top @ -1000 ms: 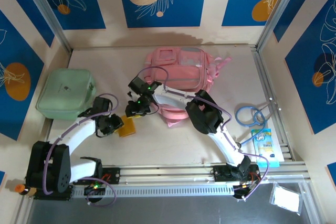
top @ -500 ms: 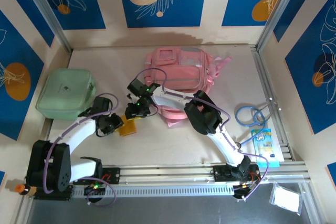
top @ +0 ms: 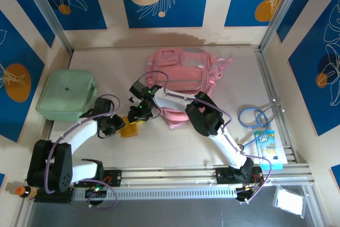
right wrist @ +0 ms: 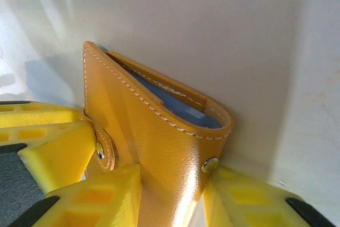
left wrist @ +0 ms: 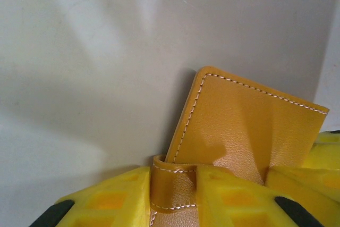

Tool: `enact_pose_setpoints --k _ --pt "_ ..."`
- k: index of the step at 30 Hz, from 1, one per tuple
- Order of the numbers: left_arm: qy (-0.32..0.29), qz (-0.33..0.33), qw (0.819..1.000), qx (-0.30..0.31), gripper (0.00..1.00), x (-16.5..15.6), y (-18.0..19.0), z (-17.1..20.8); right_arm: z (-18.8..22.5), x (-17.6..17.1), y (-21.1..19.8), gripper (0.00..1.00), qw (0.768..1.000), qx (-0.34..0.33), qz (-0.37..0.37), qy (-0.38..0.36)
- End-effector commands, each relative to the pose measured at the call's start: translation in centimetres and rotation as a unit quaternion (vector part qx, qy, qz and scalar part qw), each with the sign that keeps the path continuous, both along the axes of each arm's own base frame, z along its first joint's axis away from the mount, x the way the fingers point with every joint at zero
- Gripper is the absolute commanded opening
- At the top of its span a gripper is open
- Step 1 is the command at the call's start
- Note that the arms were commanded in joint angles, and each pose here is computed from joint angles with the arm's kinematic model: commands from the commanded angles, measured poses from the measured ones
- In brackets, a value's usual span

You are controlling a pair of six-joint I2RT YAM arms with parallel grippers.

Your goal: Pack the student bag

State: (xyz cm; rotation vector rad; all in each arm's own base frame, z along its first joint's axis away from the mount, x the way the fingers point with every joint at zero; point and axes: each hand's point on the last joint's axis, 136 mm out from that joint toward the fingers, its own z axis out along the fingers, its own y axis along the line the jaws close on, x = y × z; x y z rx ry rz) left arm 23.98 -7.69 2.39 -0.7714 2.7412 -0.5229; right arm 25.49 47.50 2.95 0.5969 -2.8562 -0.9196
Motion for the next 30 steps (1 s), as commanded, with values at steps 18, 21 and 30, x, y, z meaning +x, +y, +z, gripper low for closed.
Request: enact_pose_setpoints --k 18,21,30 --pt "-0.114 -0.077 0.99 0.025 0.53 1.9 -0.1 9.2 11.9 3.8 -5.3 0.0 0.98 0.139 -0.011 -0.142" --pt "-0.158 -0.11 0.981 0.025 0.59 3.4 -1.2 11.9 14.7 5.4 -8.9 0.0 0.971 0.147 -0.052 -0.182" --pt "-0.292 -0.243 0.921 0.089 0.81 10.1 -10.0 19.1 20.3 9.7 -22.6 0.0 0.923 0.107 -0.24 -0.282"
